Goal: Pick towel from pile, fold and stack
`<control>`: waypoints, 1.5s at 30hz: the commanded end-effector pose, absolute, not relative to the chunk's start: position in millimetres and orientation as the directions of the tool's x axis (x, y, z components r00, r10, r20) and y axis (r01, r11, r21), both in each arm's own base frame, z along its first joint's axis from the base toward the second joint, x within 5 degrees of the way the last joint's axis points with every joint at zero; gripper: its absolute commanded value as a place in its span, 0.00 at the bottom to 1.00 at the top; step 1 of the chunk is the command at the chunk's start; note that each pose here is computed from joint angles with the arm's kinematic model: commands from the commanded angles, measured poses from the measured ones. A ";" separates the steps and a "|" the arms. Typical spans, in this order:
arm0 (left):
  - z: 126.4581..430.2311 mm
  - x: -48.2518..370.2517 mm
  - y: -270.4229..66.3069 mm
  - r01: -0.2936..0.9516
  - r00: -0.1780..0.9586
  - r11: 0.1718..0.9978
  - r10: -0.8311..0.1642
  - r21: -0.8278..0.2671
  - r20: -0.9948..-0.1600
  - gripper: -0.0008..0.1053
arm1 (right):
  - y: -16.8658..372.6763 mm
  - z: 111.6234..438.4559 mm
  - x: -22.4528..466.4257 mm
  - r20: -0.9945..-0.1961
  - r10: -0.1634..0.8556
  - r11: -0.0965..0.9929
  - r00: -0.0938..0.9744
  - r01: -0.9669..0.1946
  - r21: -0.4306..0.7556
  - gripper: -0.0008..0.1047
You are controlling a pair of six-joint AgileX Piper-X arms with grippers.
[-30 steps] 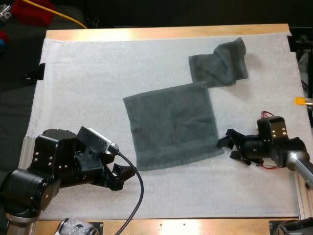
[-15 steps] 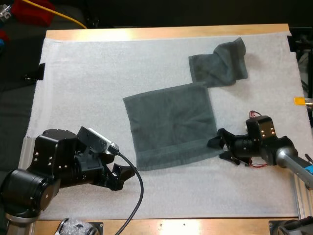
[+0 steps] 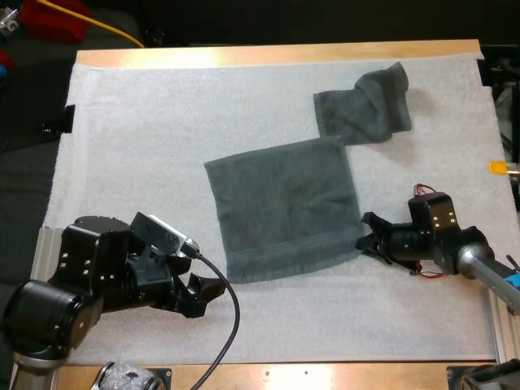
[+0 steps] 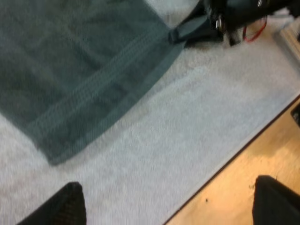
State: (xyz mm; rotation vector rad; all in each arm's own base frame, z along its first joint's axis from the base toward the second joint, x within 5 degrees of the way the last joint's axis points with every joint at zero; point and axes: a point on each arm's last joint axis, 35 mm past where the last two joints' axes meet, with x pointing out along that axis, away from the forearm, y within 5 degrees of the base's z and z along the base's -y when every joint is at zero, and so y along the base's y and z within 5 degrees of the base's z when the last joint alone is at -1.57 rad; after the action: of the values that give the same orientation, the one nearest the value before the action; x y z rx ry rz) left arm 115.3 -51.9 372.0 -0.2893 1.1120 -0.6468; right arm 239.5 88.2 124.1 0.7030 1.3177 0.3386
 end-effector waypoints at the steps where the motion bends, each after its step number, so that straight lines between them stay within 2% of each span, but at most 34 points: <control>1: 368.0 113.8 -51.9 0.331 0.273 0.781 -0.617 -0.531 -0.738 0.67 | 88.5 126.3 239.3 -0.762 0.598 0.756 0.248 0.140 0.639 0.01; 5: 348.0 116.3 -53.1 0.307 0.230 0.778 -0.620 -0.548 -0.751 0.67 | 86.7 130.8 236.7 -0.779 0.572 0.782 0.257 0.118 0.613 0.01; 8: 327.6 121.9 -56.1 0.255 0.207 0.756 -0.652 -0.603 -0.729 0.67 | 84.2 134.1 231.3 -0.805 0.542 0.809 0.243 0.110 0.578 0.01; 16: 277.4 137.6 -61.1 0.130 0.237 0.737 -0.673 -0.664 -0.701 0.67 | 80.3 141.0 220.0 -0.836 0.513 0.841 0.198 0.078 0.535 0.01; 28: 228.2 169.9 -70.4 0.017 0.122 0.765 -0.640 -0.644 -0.758 0.67 | 76.7 151.0 208.2 -0.853 0.495 0.856 0.163 0.078 0.511 0.01; 37: 192.3 194.3 -79.0 -0.051 0.016 0.756 -0.653 -0.653 -0.757 0.67 | 76.4 154.0 207.4 -0.850 0.498 0.856 0.171 0.064 0.514 0.01; 45: 168.2 210.9 -83.8 -0.055 0.002 0.760 -0.649 -0.648 -0.761 0.67 | 76.5 154.0 207.4 -0.850 0.499 0.855 0.170 0.064 0.515 0.01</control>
State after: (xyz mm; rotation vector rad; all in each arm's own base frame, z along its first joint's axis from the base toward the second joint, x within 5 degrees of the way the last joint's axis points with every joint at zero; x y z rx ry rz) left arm 209.5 -82.7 166.8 -0.5918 1.5315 -0.4934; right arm 208.7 76.6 152.6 0.5087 1.3780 0.3239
